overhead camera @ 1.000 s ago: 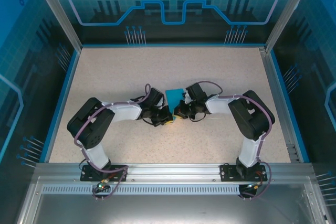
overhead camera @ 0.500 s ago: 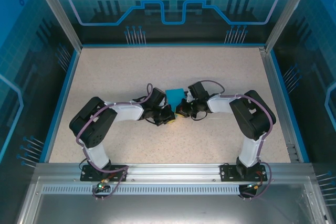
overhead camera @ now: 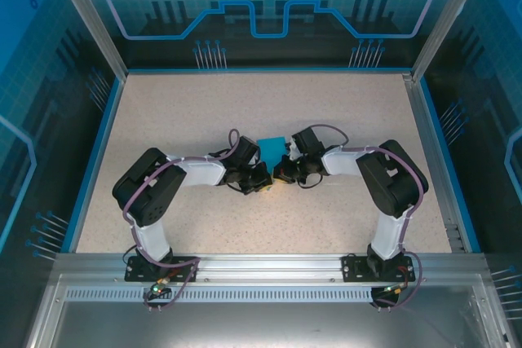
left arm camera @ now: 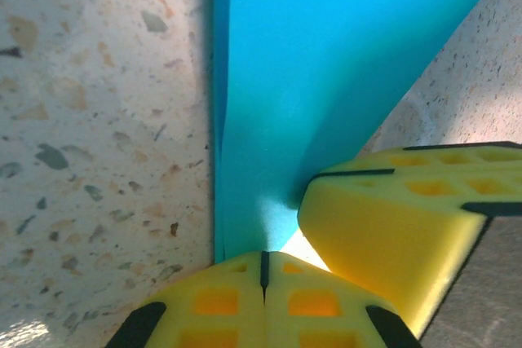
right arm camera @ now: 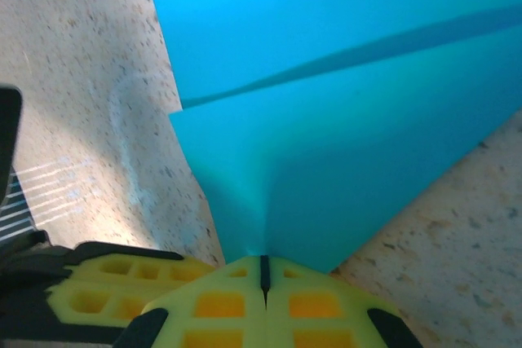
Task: Fold a paper plane with a square sheet of paper (pick it up from the middle)
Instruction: Third fold the triangle at the center of the table.
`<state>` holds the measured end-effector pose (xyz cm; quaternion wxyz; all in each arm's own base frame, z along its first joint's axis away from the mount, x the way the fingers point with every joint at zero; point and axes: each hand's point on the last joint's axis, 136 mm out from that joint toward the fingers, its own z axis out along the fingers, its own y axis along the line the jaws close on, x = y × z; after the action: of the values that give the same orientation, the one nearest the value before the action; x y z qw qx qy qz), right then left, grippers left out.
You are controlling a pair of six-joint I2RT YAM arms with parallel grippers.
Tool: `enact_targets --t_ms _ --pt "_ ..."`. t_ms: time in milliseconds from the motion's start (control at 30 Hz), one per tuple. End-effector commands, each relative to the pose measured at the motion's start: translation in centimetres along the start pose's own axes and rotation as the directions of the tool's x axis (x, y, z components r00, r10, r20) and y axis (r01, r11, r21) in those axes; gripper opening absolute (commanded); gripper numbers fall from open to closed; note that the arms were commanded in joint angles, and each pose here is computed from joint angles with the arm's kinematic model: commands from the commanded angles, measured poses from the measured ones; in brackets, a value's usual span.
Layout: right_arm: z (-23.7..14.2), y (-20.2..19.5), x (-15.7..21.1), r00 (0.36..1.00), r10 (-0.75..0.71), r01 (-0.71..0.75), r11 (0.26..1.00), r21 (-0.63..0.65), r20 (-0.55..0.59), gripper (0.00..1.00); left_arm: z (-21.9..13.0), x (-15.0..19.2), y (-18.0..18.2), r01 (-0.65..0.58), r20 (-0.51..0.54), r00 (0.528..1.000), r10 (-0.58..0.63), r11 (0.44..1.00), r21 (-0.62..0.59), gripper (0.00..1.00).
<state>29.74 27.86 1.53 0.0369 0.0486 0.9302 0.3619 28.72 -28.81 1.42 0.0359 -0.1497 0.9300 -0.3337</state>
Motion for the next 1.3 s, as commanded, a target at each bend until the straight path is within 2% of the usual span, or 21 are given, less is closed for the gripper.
enact_targets --t_ms 0,167,333,667,833,1033,1267 --pt "0.2 -0.3 0.9 0.998 -0.039 0.041 0.999 0.029 -0.055 0.04 0.4 0.6 2.9 0.026 -0.003 1.000 -0.027 0.994 -0.107 0.00" --pt "0.9 -2.3 0.5 0.998 -0.019 0.027 0.993 0.118 -0.067 0.04 0.5 1.0 3.5 0.041 -0.016 0.999 -0.043 0.991 -0.125 0.00" --pt "0.3 -3.8 -1.5 0.999 0.015 -0.010 0.985 0.170 -0.028 0.04 0.3 1.7 4.4 0.051 -0.038 0.998 -0.057 0.987 -0.155 0.00" --pt "-1.5 -6.6 -6.6 0.996 0.068 -0.077 0.980 0.181 0.058 0.04 0.7 3.0 6.0 0.072 -0.089 0.992 -0.091 0.978 -0.195 0.00" --pt "-2.6 -5.8 -8.7 0.995 0.045 -0.060 0.985 0.164 0.094 0.04 0.9 3.1 6.0 0.065 -0.101 0.991 -0.086 0.979 -0.195 0.00" --pt "-2.3 -4.7 -7.9 0.998 0.007 -0.015 0.990 0.142 0.060 0.04 0.1 2.3 4.0 0.015 -0.086 0.996 -0.029 0.987 -0.158 0.00" --pt "-4.0 -1.6 -8.5 0.993 -0.071 0.063 0.994 0.085 0.097 0.05 -0.4 2.2 3.2 -0.018 -0.095 0.995 0.004 0.989 -0.146 0.00"
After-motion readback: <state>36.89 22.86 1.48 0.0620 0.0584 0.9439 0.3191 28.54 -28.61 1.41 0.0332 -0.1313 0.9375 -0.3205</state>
